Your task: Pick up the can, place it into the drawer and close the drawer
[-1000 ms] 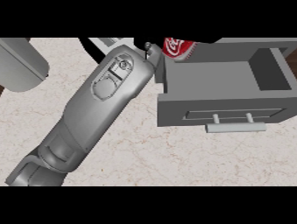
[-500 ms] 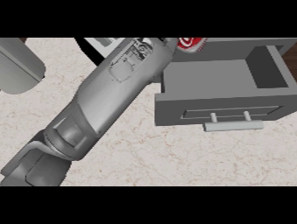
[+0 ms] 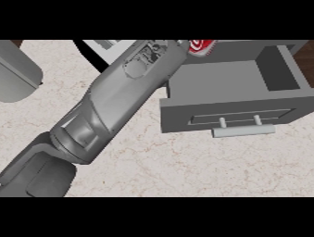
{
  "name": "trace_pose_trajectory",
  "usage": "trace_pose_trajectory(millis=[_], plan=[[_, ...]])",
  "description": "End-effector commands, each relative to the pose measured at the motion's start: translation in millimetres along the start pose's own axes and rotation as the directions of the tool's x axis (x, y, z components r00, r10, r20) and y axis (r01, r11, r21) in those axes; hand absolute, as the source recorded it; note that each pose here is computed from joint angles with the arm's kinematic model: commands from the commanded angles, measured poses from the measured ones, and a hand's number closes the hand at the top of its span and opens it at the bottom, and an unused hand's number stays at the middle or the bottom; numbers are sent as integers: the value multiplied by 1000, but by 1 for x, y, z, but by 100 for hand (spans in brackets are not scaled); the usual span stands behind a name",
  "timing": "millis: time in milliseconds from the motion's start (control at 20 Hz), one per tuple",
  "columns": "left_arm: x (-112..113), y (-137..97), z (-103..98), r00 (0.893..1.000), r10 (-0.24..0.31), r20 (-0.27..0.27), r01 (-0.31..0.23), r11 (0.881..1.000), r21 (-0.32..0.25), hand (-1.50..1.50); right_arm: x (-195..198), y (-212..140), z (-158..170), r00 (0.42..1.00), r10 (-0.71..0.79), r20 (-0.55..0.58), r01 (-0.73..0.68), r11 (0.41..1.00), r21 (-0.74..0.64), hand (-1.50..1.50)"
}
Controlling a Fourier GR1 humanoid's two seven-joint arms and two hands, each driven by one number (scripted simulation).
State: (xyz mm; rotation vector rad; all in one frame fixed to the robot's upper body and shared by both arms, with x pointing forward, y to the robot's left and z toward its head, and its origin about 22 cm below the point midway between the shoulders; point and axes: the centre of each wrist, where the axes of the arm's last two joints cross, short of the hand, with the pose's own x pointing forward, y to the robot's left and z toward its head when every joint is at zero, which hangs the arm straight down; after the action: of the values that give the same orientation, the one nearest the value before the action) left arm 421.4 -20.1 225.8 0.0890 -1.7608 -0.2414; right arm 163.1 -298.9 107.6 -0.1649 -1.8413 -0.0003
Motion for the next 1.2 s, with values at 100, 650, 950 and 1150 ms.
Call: trace_pose_trajectory(millis=[100, 650, 950, 1150], plan=[[-10, 3, -7, 999, -42, 4, 42, 999, 27, 150, 2, 7, -9, 1000, -2, 19, 1, 1000, 31, -150], [-53, 3, 3, 991, -132, -8, 132, 989, 61, 150, -5, 4, -21, 999, 1, 39, -2, 999, 36, -150], [-43, 1, -1, 986, -169, -2, 169, 982, 88, -150, 8, 7, -24, 999, -16, 41, 15, 1000, 26, -150], [-57, 2, 3, 987, -160, -8, 160, 981, 108, -150, -1, 5, -23, 999, -9, 38, 7, 999, 53, -150]])
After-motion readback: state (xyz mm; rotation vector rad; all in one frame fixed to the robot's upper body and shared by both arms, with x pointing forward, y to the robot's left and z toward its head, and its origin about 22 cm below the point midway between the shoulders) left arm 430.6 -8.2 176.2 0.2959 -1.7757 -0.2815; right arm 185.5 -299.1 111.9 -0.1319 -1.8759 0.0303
